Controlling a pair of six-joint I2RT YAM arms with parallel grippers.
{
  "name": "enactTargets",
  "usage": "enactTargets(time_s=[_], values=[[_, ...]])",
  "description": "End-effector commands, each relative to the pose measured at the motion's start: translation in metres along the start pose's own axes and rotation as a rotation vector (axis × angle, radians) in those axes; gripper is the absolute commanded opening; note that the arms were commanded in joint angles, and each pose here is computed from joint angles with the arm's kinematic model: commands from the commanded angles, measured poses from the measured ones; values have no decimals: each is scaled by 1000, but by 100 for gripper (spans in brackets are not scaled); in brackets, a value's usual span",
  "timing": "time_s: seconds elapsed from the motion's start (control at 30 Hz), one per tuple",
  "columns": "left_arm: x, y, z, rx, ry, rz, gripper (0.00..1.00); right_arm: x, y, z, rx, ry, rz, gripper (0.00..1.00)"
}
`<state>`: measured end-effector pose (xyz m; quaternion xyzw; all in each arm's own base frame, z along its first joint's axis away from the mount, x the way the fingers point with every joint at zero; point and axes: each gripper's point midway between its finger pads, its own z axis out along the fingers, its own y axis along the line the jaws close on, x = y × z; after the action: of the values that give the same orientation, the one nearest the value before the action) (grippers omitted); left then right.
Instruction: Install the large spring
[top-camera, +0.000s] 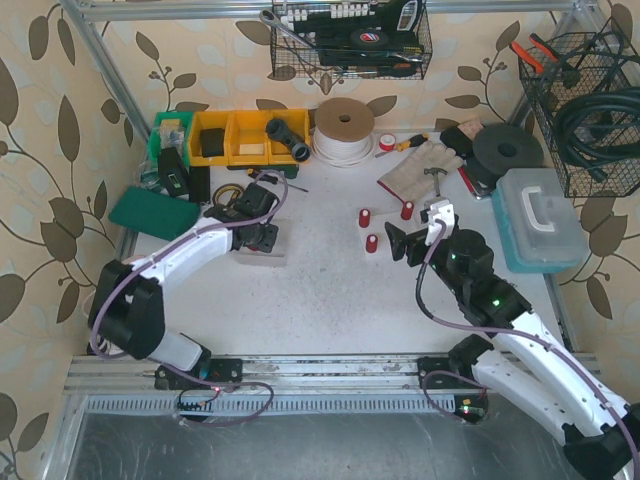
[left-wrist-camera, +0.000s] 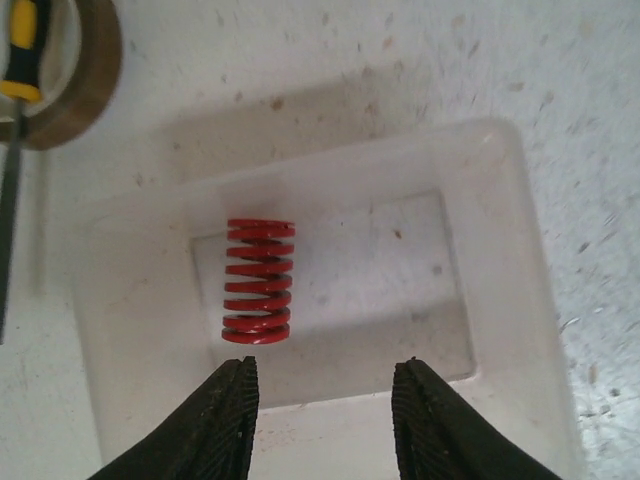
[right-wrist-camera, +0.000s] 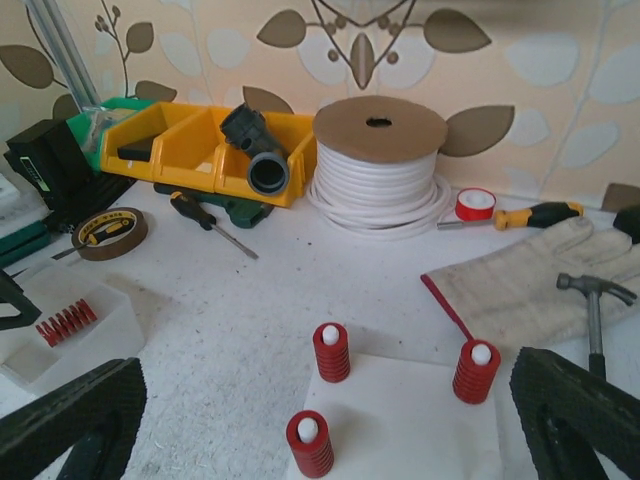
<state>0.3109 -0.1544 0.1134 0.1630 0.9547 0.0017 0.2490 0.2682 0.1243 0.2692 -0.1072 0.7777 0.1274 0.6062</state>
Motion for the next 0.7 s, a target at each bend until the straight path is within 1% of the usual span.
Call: enactTargets(time_s=[0.0,0.1,0.23,0.53,0.67], values=[[18,6,15,10,142,46,40,16,-9,-6,37,38,50,98],[18,12,26,3,162,24,38,13,-10,-12,38,23,57,98],[23,21,38,-18,191,8,38,11,-9,-18,20,-14,71,98],[23,13,64,29,226,21,48,13,-12,-19,39,-13,62,98],[28,12,74,31,249,29,49,12,-15,-19,54,-11,54,98]])
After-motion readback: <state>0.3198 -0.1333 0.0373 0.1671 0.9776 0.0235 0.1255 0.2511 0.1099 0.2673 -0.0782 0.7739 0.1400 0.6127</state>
